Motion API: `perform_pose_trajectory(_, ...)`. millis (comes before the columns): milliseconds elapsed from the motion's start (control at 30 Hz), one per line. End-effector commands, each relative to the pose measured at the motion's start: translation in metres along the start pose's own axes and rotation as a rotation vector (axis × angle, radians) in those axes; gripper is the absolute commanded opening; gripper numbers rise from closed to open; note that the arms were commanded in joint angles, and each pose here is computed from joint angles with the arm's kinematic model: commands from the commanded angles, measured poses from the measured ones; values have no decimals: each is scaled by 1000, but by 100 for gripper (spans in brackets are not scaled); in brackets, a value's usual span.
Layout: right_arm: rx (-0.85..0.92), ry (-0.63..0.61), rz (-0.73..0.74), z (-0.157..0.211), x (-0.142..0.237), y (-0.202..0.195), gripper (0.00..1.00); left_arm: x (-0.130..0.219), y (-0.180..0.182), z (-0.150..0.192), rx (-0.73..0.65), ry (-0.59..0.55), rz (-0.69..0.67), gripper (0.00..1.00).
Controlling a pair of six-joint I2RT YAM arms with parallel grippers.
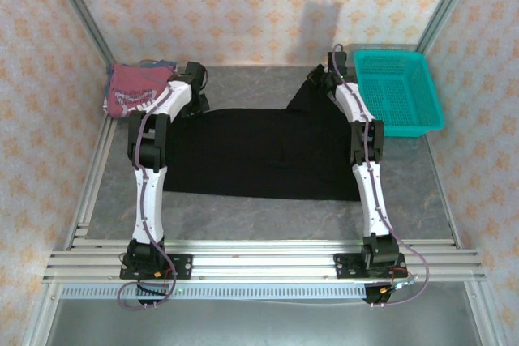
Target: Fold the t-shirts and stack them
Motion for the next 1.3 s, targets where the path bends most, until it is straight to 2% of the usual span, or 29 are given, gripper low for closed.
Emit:
perform_pose_trajectory(0,37,-131,2,-33,32,28,0,28,-2,-3,-8,-27,44,0)
perform_pose_trajectory(133,64,-232,-11,-58,68,55,0,48,-5,-10,4,-70,91,0)
perform_pose_trajectory(267,85,-250,4,-70,102,75,0,73,-6,-16,20,-114,138,0)
perform_pose_trajectory(467,68,-182,50,-57,134,82,0,105,-4,-21,16,-176,189,0)
perform_pose_trajectory(633,40,-173,103,-41,166,78,0,117,3,-18,-26,-189,177,0)
perform_pose_trajectory(1000,-87,-72,174,35,227,47,0,141,29,12,-89,-184,166,0)
perform_pose_trajectory(1267,-183,-30,220,96,275,20,0,141,53,47,-124,-165,88,0)
Point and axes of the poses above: each hand's point on the last joint's axis, 136 mm out from that joint toward the fingers, its own x axis back along the fingers, its own y axis along the line the jaws close on, z = x × y, the point moved 6 cm from there along x, back along the fingers, and after that the axes turned 11 degrees about x, right-handed, at the moved point
